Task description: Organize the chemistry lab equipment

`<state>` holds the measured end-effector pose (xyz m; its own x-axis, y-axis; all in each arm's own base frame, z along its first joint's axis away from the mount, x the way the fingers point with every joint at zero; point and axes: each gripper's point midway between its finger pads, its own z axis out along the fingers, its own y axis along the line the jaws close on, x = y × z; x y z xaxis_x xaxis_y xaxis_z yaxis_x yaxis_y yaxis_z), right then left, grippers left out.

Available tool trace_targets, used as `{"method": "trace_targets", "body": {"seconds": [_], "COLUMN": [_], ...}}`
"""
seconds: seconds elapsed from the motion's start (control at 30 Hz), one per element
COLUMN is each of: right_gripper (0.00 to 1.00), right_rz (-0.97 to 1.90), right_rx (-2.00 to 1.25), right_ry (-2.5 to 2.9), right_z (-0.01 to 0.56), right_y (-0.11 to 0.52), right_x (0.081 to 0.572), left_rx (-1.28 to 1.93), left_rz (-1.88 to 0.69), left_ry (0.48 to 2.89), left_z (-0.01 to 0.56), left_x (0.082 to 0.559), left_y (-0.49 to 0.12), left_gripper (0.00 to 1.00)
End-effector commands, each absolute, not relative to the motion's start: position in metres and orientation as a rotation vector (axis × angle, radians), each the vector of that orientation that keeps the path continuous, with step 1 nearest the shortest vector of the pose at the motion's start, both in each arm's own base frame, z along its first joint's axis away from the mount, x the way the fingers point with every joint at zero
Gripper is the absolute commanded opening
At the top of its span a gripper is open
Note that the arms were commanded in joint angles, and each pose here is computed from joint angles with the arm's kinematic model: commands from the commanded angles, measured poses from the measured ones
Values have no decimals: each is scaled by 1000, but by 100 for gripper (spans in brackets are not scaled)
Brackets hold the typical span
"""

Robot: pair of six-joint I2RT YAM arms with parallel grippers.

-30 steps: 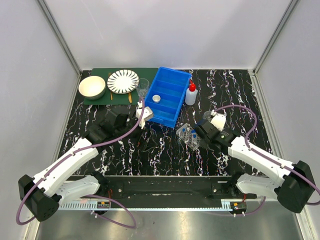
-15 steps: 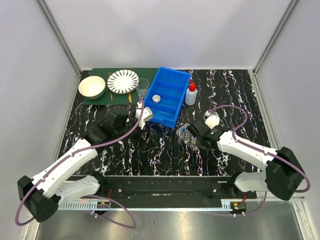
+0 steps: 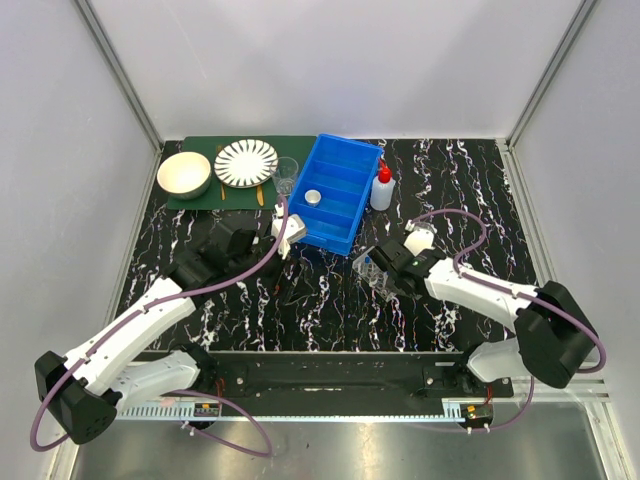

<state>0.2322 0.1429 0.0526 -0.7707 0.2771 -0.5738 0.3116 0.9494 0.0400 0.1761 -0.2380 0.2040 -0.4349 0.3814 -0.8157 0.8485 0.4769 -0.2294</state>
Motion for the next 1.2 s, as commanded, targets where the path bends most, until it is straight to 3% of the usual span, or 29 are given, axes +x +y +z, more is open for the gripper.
{"method": "trace_targets", "body": {"seconds": [0.0,0.47,1.17], "right_gripper": [36,30,36], "right_rz": [-46,-40,40], "right_rx": [468,459,464], "right_ry": [2439,2461,2499], "right_z": [56,50,49], "right_y": [149,150,162], "right_x": [248,244,240], "left_rx": [1004,1006,1006], "left_rz": [-853,-853,-853], "left_ry": [1969,1967,1963], "left_z": [215,215,216], "left_x": [176,176,176], "left_y": [-240,-240,-240], "left_gripper": [99,99,99]}}
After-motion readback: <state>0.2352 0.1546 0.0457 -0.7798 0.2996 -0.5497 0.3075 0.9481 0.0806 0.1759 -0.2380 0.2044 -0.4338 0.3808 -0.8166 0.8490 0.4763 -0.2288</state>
